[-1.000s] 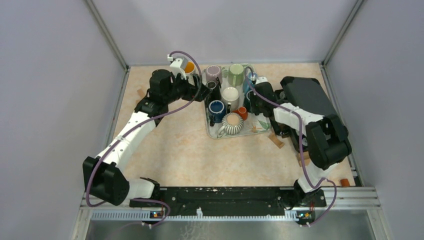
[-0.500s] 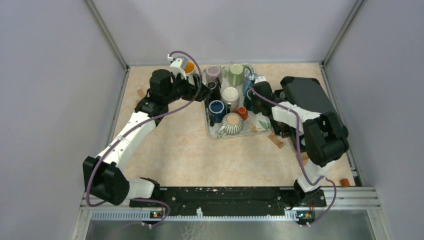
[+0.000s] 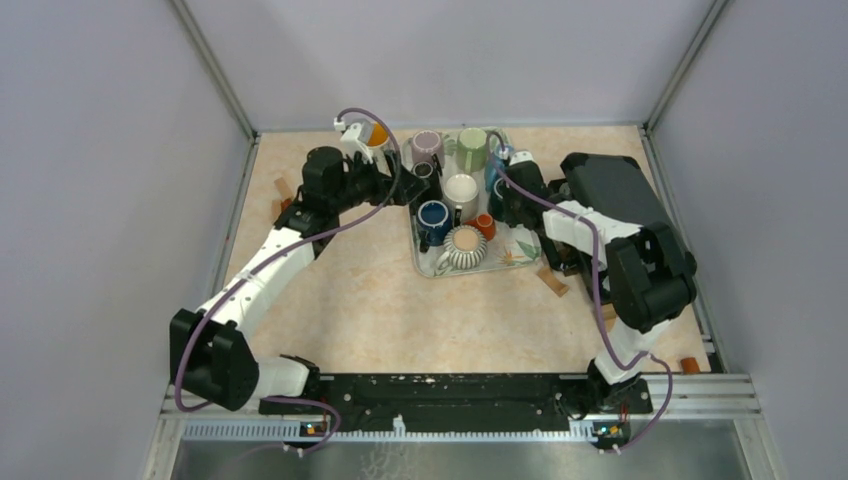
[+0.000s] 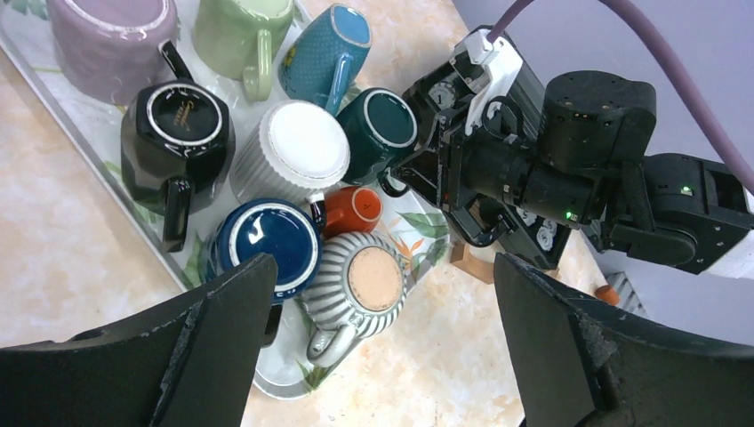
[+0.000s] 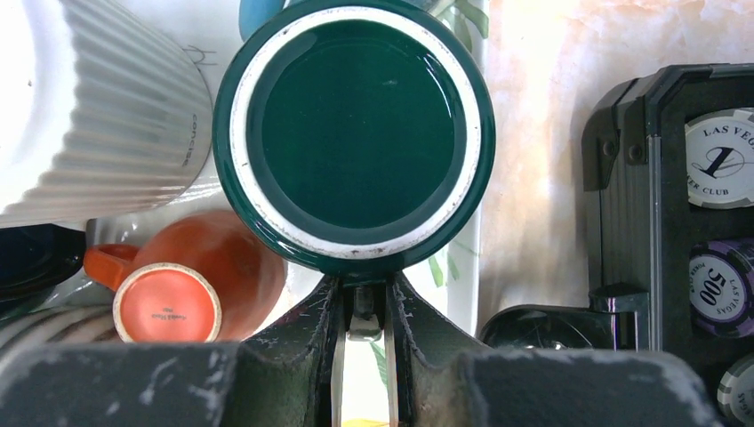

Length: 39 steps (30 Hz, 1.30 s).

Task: Turn the mug right side up
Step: Turn over the cup on the tray.

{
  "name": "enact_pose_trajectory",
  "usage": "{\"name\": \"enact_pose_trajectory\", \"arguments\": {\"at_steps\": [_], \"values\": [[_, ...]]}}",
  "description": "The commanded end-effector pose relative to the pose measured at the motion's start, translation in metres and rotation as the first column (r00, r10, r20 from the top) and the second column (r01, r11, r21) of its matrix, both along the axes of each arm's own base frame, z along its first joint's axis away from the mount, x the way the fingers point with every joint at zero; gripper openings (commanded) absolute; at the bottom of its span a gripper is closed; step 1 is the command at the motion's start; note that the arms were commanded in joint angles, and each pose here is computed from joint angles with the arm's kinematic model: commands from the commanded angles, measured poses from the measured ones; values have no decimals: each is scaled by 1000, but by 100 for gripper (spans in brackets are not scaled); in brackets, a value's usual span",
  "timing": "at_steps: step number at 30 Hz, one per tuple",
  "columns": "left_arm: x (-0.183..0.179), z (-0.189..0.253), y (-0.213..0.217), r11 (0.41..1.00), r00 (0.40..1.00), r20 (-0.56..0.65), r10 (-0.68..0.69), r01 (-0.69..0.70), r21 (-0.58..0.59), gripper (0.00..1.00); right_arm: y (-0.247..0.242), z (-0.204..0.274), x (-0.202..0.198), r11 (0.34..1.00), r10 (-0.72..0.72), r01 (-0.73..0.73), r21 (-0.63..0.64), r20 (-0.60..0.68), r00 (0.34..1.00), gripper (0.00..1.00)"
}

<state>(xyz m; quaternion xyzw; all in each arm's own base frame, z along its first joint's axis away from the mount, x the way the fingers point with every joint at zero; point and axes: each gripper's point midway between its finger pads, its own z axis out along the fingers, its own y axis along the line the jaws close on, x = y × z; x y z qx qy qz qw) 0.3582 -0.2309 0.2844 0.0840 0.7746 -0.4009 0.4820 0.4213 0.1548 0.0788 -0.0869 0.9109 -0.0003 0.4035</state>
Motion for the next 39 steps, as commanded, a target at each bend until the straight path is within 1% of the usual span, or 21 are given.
{"name": "enact_pose_trajectory", "arguments": {"at_steps": [1,16,26,33,35,39], "values": [[-3,17,-6,994,1000,17,0,1,-106,98,4,52,14,998,-47,41,50,127,991,0],[-10,9,-13,972,997,-74,-11,-6,-235,98,0,85,-5,981,-120,93,170,157,980,0],[-17,6,-22,951,991,-117,-70,31,-306,98,-5,121,-22,964,-150,98,247,204,967,0],[-18,7,-28,938,986,-125,-114,65,-339,99,3,160,-38,935,-130,30,355,260,957,0],[-19,6,-31,936,982,-135,-135,81,-344,98,10,170,-42,917,-113,-4,398,270,956,0],[-20,6,-35,925,977,-137,-163,102,-367,98,28,191,-50,863,-70,-91,497,297,952,0]]}}
